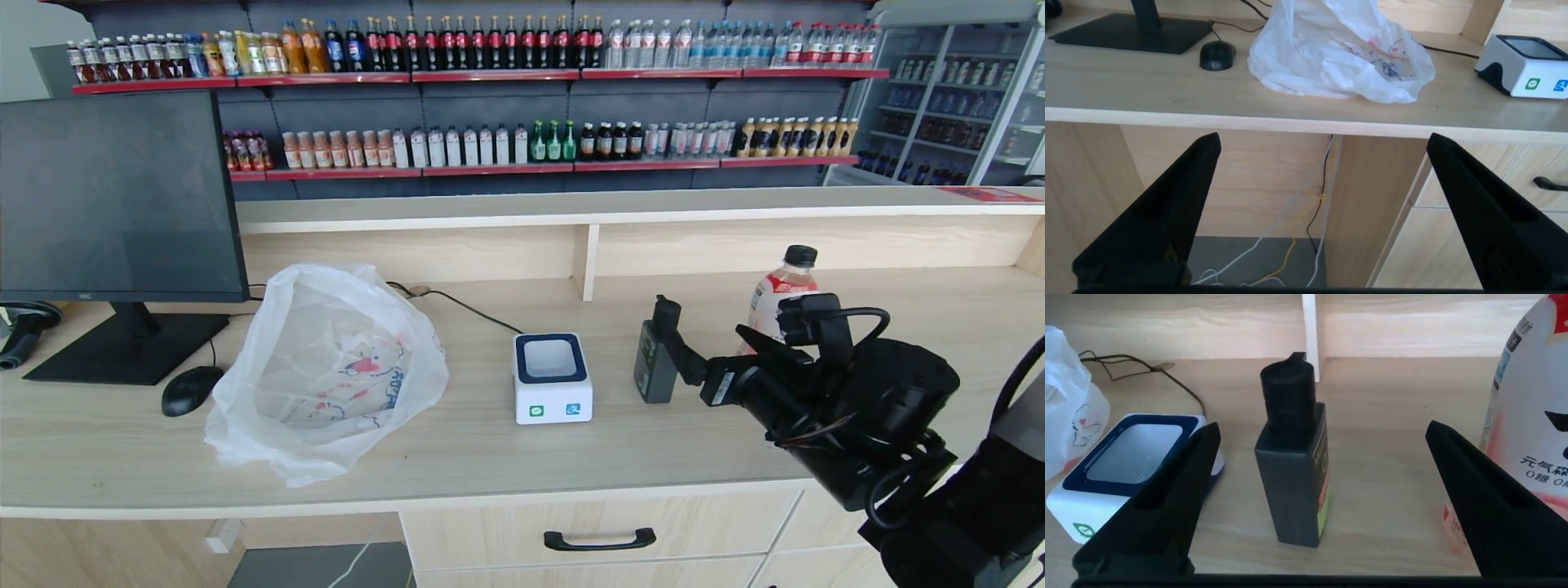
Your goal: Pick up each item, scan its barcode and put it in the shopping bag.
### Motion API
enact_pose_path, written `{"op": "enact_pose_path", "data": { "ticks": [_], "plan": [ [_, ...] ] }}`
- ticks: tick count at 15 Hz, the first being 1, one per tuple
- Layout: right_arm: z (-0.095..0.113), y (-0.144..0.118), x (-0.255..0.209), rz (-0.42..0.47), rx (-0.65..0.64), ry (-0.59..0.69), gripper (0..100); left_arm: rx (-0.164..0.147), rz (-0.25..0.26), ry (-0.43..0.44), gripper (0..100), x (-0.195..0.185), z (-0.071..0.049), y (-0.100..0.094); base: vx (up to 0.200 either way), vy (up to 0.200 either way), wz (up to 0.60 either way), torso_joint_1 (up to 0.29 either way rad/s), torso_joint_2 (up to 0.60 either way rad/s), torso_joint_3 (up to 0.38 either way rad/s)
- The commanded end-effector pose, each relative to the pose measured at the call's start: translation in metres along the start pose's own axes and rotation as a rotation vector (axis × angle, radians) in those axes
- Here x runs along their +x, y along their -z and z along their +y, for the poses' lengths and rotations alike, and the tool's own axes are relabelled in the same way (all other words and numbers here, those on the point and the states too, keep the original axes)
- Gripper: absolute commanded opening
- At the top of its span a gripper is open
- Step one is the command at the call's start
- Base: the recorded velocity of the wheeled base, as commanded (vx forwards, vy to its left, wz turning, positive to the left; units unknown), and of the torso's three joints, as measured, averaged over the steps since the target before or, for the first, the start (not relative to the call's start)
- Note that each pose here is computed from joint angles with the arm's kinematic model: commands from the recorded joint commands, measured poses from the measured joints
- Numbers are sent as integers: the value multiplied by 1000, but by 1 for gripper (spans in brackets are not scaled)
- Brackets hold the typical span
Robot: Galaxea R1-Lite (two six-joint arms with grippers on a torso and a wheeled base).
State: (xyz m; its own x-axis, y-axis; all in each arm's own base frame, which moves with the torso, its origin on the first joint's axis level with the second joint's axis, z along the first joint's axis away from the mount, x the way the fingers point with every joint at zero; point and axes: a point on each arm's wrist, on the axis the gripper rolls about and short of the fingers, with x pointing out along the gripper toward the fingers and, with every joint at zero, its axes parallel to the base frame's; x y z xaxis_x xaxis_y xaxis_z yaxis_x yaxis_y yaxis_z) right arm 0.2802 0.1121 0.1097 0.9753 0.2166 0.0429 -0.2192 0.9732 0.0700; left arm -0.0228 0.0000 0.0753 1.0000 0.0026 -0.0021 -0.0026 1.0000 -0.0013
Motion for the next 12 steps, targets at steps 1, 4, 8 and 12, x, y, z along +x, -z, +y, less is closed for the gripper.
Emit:
{"op": "enact_pose_path", "data": {
  "ticks": [1,4,8,12],
  "plan": [
    [2,7,6,11,10,28,100,0,-1,-1,100,0,0,0,0,0,0,0,0,0],
    [13,9,12,4,17,1,100,0,-1,-1,100,0,0,0,0,0,0,0,0,0],
    [21,8,26,-31,-18,-10,100,0,-1,-1,100,0,0,0,0,0,0,0,0,0],
    [24,21,32,-4,-25,-15,100,0,-1,-1,100,0,0,0,0,0,0,0,0,0]
  ]
}}
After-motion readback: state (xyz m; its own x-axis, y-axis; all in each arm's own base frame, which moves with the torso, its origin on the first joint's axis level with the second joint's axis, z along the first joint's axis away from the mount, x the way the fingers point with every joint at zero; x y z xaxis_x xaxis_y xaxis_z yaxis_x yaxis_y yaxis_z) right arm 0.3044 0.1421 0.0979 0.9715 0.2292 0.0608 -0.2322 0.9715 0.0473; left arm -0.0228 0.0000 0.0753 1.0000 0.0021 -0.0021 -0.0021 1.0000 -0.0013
